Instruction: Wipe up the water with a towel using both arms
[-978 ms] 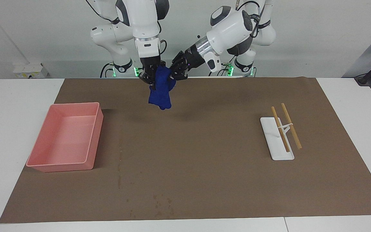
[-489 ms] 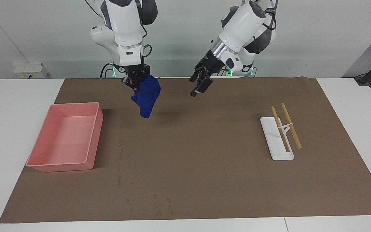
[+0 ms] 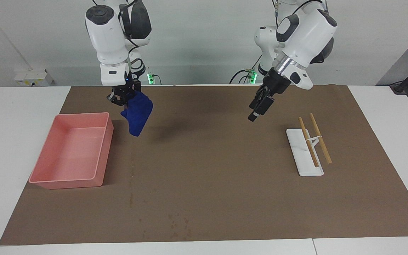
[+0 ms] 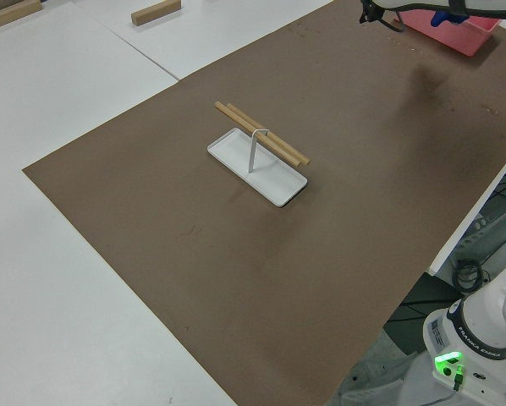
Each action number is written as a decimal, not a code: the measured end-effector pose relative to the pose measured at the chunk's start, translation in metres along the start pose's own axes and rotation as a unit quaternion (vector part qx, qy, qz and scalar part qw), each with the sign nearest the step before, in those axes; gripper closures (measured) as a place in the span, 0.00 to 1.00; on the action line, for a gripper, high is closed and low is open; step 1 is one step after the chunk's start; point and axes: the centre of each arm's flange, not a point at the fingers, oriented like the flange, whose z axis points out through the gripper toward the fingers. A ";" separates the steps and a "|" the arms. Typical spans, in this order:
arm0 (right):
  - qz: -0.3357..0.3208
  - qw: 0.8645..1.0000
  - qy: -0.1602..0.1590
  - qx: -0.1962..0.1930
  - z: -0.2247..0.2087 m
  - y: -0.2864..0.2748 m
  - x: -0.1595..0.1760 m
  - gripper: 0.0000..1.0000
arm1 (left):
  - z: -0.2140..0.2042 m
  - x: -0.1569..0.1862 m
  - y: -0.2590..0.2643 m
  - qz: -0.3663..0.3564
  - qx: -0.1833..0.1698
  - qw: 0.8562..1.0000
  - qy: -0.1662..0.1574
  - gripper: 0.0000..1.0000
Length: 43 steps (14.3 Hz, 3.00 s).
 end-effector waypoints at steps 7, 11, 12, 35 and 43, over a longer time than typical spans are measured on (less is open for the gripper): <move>0.059 0.996 -0.051 0.044 0.067 0.014 -0.032 0.83 | -0.032 0.035 -0.019 0.282 0.141 0.949 0.033 0.00; 0.085 0.993 -0.060 0.050 0.099 0.008 -0.035 0.83 | -0.051 0.060 -0.038 0.399 0.212 0.892 0.002 0.00; 0.089 0.993 -0.060 0.050 0.105 0.008 -0.035 0.83 | -0.056 0.065 -0.042 0.426 0.228 0.876 -0.004 0.00; 0.045 0.992 0.088 -0.079 0.138 0.100 0.046 0.83 | -0.094 0.134 -0.074 0.465 0.226 0.855 -0.034 0.00; 0.043 0.987 0.124 -0.094 0.150 0.128 0.082 0.83 | -0.142 0.105 -0.051 0.478 0.237 0.844 -0.049 0.00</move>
